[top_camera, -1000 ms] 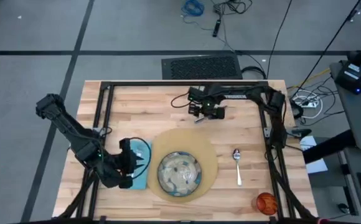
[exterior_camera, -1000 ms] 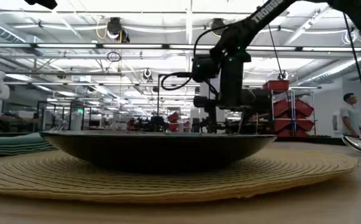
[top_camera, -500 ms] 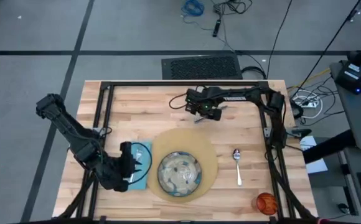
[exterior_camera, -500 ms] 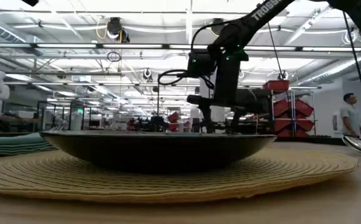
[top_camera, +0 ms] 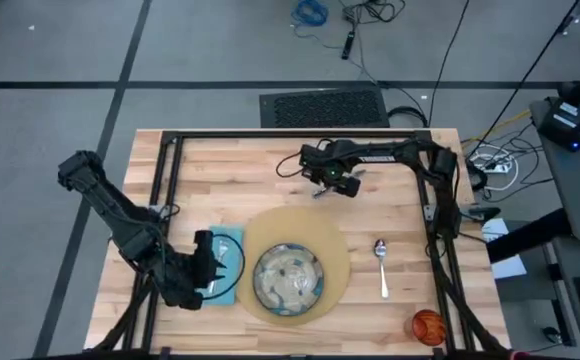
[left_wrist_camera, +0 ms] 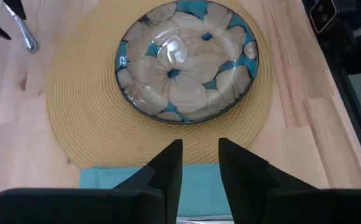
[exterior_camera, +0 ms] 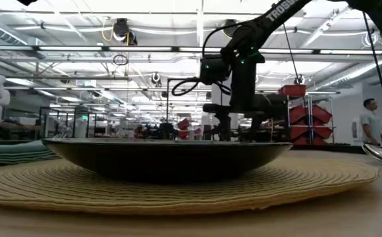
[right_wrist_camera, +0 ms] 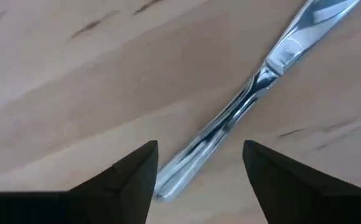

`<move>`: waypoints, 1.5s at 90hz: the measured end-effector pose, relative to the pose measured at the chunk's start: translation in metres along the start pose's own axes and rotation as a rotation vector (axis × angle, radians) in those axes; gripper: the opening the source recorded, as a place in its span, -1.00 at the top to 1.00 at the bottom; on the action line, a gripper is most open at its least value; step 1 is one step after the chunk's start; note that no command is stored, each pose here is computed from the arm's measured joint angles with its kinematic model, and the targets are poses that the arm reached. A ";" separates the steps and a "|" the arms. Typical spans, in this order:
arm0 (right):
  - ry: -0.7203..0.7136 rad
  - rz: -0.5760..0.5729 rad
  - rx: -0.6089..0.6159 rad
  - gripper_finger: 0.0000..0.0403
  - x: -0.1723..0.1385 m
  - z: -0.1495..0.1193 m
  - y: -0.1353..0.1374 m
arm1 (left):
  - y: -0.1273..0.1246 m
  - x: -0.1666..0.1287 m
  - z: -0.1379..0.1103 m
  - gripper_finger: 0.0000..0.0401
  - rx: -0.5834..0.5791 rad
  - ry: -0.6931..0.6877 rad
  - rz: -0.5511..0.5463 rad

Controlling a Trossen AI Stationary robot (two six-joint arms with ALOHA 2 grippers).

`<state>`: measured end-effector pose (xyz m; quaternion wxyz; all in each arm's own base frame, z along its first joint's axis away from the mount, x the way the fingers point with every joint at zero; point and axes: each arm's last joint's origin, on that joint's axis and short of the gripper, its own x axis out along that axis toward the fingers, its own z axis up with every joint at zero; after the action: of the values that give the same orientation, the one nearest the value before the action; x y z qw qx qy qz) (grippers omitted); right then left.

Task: Set table place
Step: Move the silver knife to the right of the brown mat

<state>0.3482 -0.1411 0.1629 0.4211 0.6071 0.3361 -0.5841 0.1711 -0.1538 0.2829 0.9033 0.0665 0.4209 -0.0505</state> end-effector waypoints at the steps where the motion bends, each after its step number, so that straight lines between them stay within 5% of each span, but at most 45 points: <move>1: -0.002 0.000 0.003 -0.12 0.000 0.000 0.000 | 0.000 0.000 0.000 0.56 0.000 0.001 -0.001; 64: -0.009 -0.049 0.051 -0.09 0.011 0.006 -0.011 | -0.001 0.000 0.000 0.56 -0.002 0.009 -0.018; 88: -0.024 0.044 -0.004 0.01 0.013 0.011 -0.001 | -0.001 0.000 0.000 0.56 -0.007 0.010 -0.018; 135: 0.006 -0.043 -0.018 0.16 0.024 0.011 -0.006 | -0.001 0.000 0.000 0.56 -0.007 0.012 -0.024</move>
<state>0.3407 -0.1506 0.1390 0.4129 0.5978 0.3554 -0.5881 0.1707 -0.1544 0.2827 0.9002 0.0587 0.4274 -0.0593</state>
